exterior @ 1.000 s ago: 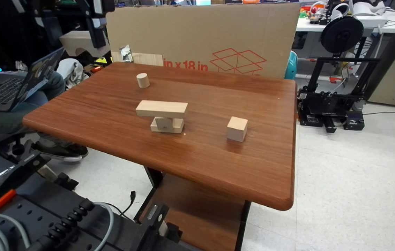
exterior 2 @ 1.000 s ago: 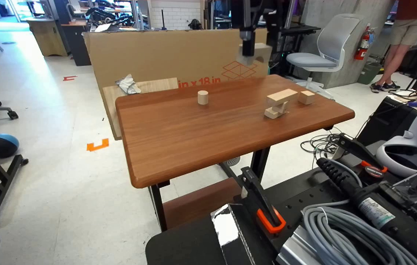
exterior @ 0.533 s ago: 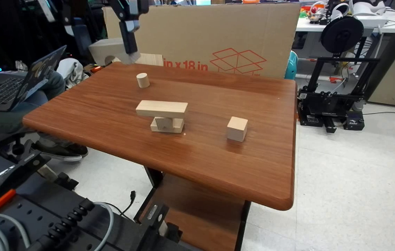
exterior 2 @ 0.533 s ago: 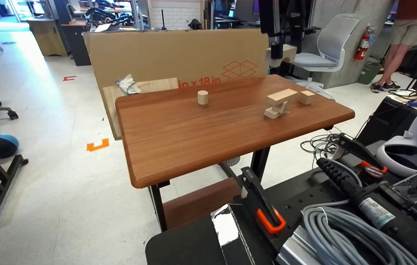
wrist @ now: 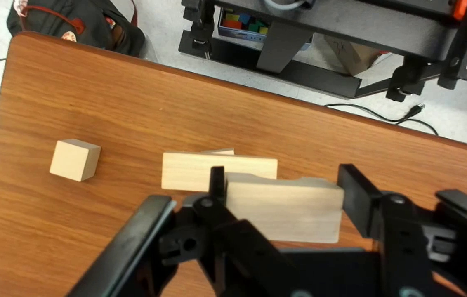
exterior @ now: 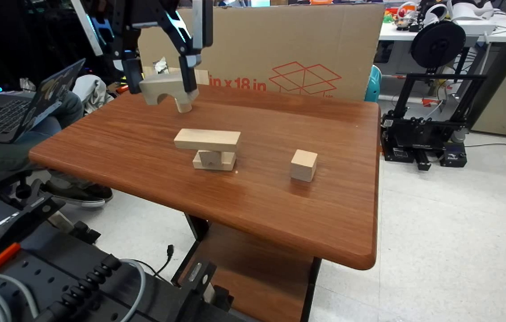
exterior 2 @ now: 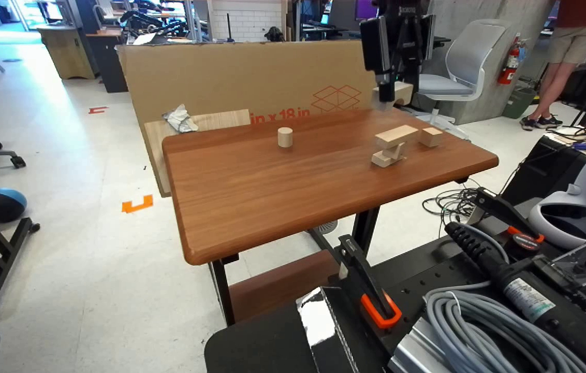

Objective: Stack the wooden blocks on the table

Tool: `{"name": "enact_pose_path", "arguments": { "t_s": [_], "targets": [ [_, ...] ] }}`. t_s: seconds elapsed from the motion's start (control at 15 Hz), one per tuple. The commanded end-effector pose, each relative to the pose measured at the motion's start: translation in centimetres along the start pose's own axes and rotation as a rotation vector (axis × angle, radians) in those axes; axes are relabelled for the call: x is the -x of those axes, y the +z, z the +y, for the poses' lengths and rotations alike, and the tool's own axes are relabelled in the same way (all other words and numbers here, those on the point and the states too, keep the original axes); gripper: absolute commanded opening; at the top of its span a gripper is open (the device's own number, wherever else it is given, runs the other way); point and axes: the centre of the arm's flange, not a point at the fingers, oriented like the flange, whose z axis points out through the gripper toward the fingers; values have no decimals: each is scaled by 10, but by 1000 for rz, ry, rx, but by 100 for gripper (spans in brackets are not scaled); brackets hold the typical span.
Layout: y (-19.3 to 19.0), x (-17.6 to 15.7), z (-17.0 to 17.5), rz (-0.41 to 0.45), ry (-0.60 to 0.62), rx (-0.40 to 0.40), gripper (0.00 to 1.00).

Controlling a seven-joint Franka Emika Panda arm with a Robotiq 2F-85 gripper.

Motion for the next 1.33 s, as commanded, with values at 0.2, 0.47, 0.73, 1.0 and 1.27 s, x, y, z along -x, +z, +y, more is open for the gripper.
{"name": "enact_pose_path", "arguments": {
  "t_s": [0.2, 0.47, 0.73, 1.0, 1.27],
  "targets": [
    [-2, 0, 26, -43, -4, -11, 44],
    [7, 6, 39, -77, 20, -16, 44],
    [16, 4, 52, -93, 44, -28, 44],
    [28, -2, 58, -98, 47, -24, 44],
    [35, -7, 55, -106, 37, -30, 44]
  ]
}}
